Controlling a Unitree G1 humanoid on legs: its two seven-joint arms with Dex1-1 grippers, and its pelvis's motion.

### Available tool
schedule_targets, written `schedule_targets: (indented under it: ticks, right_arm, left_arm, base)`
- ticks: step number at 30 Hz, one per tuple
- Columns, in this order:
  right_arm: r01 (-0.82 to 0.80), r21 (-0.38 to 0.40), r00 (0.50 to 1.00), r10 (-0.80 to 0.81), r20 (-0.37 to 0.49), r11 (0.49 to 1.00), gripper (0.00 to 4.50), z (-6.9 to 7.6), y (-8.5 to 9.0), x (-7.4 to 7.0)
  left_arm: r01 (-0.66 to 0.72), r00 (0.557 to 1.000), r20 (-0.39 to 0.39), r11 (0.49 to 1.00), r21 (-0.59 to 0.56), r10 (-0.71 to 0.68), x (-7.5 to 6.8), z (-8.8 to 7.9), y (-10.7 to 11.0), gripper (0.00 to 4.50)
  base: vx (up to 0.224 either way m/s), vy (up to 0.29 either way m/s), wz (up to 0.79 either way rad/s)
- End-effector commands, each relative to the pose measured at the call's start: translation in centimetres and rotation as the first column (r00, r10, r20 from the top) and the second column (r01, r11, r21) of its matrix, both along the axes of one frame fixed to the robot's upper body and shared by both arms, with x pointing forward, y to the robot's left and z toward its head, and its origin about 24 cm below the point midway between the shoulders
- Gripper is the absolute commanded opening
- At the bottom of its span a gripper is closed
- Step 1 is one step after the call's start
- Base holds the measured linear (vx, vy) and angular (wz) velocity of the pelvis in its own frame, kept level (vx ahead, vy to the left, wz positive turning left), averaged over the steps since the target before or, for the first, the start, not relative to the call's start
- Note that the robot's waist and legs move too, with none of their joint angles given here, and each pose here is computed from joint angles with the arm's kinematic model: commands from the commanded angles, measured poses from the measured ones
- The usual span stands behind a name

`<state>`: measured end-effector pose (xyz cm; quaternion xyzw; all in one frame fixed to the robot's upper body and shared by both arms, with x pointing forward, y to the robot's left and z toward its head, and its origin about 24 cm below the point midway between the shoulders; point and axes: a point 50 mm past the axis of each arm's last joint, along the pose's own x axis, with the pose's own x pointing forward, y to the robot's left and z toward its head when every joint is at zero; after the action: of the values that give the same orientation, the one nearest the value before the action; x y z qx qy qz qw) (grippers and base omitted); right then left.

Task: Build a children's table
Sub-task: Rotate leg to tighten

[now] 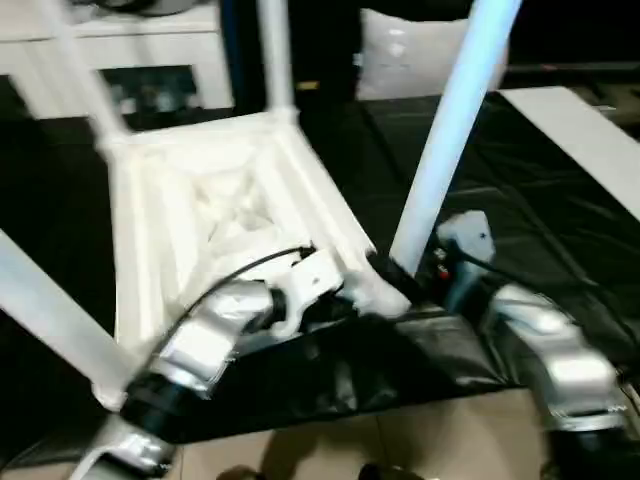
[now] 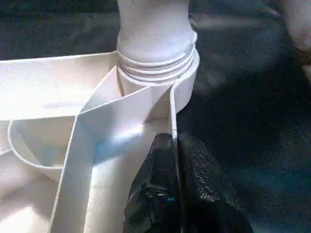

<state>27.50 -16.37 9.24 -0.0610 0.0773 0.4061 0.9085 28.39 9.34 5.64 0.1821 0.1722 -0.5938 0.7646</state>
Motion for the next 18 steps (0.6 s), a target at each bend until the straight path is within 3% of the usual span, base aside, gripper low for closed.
schedule_targets:
  ticks: [1, 4, 5, 8, 14, 18]
  right_arm:
    - [-0.101, -0.029, 0.995, 0.101, -0.004, 0.994, 4.34, 0.4, -0.6, -0.1]
    - [-0.198, -0.050, 0.980, 0.197, -0.026, 0.979, 4.41, 0.4, -1.1, -0.3]
    - [-0.311, -0.061, 0.949, 0.307, -0.067, 0.948, 4.41, 0.3, -1.5, -0.8]
    - [-0.421, -0.057, 0.904, 0.413, -0.113, 0.905, 4.41, 0.1, -1.7, -1.2]
    - [-0.548, -0.065, 0.829, 0.532, -0.171, 0.834, 3.83, -0.4, -1.6, -1.2]
    - [-0.575, -0.045, 0.809, 0.559, -0.183, 0.817, 3.56, -0.7, -1.2, -0.7]
  left_arm:
    - [0.135, 0.991, 0.002, 0.991, 0.003, -0.135, -0.5, 0.4, -0.2, 0.00]
    - [0.200, 0.980, 0.002, 0.979, 0.042, -0.200, -0.4, 0.4, 0.5, 0.00]
    - [0.269, 0.963, -0.001, 0.960, 0.078, -0.270, -0.3, 0.5, 1.1, 0.00]
    - [0.338, 0.941, -0.021, 0.936, 0.100, -0.338, -0.3, 0.5, 1.6, 0.00]
    - [0.451, 0.893, -0.050, 0.886, 0.108, -0.448, -0.7, 0.6, 1.6, 0.00]
    - [0.495, 0.869, -0.063, 0.863, 0.106, -0.491, -1.1, 0.5, 1.3, 0.00]
  base:
    - [0.000, 0.000, 0.00]
    - [0.000, 0.000, 0.00]
    - [0.000, 0.000, 0.00]
    - [0.000, 0.000, 0.00]
    - [0.000, 0.000, 0.00]
    - [0.000, 0.000, 0.00]
